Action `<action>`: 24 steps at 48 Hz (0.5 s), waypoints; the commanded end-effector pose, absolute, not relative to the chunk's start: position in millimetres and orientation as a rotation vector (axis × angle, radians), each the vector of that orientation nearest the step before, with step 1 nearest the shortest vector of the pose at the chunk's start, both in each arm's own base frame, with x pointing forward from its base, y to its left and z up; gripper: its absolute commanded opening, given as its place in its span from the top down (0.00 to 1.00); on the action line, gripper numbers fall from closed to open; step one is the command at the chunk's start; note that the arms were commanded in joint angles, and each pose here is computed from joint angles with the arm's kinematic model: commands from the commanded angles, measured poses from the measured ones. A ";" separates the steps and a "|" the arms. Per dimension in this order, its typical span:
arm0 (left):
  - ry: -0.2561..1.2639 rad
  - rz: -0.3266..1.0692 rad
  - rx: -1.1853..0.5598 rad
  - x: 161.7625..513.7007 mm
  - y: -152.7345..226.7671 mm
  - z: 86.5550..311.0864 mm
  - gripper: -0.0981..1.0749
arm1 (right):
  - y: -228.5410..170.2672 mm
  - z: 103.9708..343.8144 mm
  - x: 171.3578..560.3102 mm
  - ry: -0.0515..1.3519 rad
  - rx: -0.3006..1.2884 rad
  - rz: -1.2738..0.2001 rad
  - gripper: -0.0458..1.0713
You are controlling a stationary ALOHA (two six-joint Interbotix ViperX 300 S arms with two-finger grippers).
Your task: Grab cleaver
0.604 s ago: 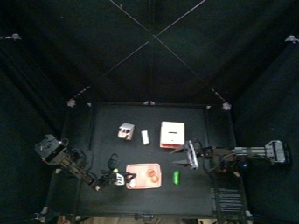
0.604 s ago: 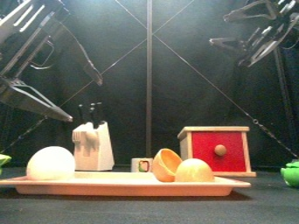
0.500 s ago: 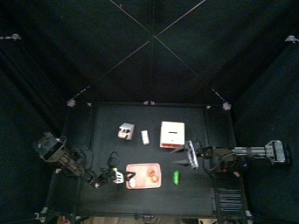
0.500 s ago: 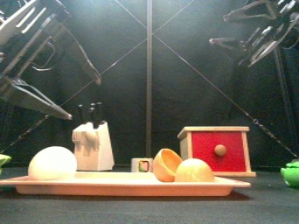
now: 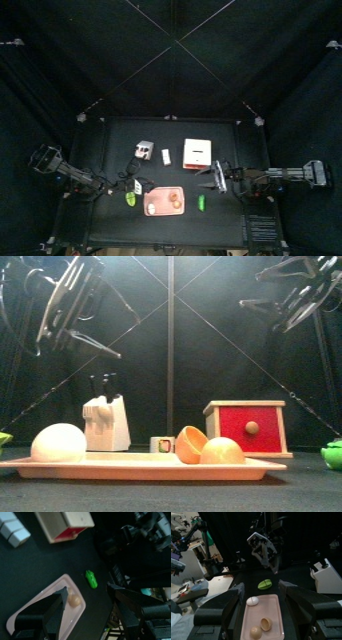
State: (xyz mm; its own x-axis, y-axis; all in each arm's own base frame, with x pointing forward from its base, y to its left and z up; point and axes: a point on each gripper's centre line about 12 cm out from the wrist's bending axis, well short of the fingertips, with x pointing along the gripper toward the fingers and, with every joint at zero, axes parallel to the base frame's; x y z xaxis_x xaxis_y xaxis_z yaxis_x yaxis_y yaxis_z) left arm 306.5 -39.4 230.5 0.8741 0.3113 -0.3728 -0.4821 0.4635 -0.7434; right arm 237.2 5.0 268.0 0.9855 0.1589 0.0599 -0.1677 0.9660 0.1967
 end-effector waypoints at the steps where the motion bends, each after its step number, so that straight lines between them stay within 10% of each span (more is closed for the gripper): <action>1: 0.108 0.434 -0.911 309.0 -32.4 268.1 0.11 | 4.4 274.8 238.2 -0.066 0.202 0.165 0.15; 24: 0.029 0.431 -0.722 265.3 -1.2 338.5 0.11 | 1.2 272.7 237.9 -0.061 0.204 0.151 0.15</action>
State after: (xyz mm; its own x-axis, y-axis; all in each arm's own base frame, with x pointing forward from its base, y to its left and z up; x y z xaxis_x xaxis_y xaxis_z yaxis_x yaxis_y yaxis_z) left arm 270.3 -8.6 322.4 0.9174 0.3516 -0.1863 -0.3847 0.6642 -0.6410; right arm 236.8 1.7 267.8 0.9877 0.1445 0.0603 -0.1537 0.9681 0.1980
